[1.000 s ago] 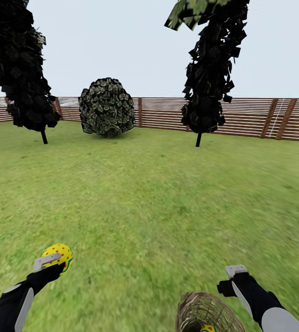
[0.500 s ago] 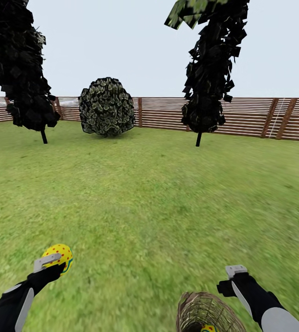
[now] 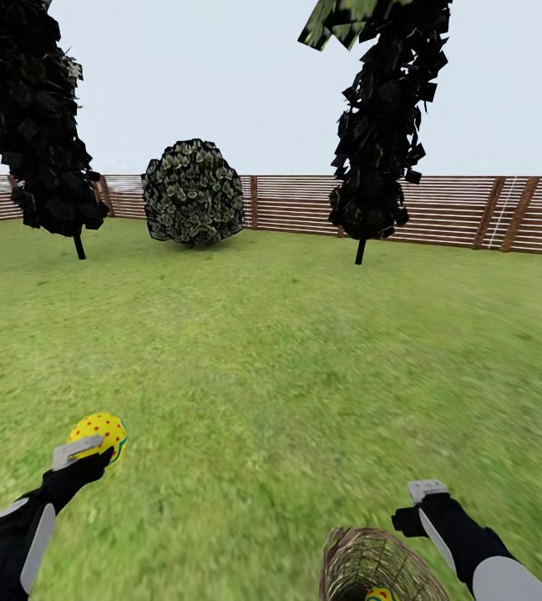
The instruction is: Take the three Easter eggs out of the wicker basket on the lawn in the garden, then place them on the lawn next to a single tree (choose any tree) so that all three eggs are next to the same tree and none are left in the basket.
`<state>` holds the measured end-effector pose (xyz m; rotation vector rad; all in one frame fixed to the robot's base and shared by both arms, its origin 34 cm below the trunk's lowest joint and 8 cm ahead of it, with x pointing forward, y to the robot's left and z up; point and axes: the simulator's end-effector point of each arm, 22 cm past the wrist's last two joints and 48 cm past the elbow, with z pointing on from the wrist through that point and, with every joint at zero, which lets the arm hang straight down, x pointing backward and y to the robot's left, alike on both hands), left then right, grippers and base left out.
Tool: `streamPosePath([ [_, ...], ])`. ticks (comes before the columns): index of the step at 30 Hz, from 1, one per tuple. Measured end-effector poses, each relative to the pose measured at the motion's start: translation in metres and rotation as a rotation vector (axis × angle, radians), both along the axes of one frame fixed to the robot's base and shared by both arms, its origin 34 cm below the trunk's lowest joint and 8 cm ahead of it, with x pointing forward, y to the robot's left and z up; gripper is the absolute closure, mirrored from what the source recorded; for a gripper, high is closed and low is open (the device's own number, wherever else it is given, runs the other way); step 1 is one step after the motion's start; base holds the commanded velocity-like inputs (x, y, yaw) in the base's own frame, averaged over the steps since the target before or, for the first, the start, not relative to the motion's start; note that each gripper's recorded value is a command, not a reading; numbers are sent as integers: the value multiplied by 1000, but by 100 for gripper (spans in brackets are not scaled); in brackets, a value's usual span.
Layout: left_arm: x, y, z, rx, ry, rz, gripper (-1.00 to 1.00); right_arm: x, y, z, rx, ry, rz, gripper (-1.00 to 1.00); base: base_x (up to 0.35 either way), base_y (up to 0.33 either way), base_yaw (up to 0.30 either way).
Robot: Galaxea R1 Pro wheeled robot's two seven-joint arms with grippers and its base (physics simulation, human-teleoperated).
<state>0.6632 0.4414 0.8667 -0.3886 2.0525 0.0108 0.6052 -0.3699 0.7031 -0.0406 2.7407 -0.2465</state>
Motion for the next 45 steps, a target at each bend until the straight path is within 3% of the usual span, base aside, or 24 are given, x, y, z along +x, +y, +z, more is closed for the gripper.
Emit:
streamPosePath([
  [7, 3, 4, -9, 14, -15, 10, 100, 2, 1, -9, -1, -1, 5, -100, 0, 0, 0],
  [8, 0, 9, -16, 21, 5, 34, 100, 2, 2, -10, -2, -1, 7, -100, 0, 0, 0],
  [10, -6, 29, -43, 48, 92, 153, 100, 2, 2, -13, -3, 0, 8, -100, 0, 0, 0],
  [11, 2, 32, -47, 45, 112, 186, 100, 2, 2, -14, -3, -1, 8, -100, 0, 0, 0],
  [13, 25, 30, -48, 20, 131, 208, 100, 3, 3, -17, -2, 0, 8, -100, 0, 0, 0],
  [17, 66, 10, -31, -38, 90, 157, 100, 3, 0, -22, 1, 1, -1, -100, 0, 0, 0],
  [20, 77, -22, -41, -79, 87, 119, 100, 4, 0, -25, 1, -2, -3, -100, 0, 0, 0],
  [24, 84, -44, -46, -58, 91, 68, 100, 4, 0, -31, -4, -1, 5, -100, 0, 0, 0],
  [41, 85, -51, -74, -57, 97, 54, 100, 2, 0, -58, -6, 15, 6, -100, 0, 0, 0],
  [45, 84, -63, -86, -67, 101, 45, 100, 1, -2, -64, -8, 16, 4, -100, 0, 0, 0],
])
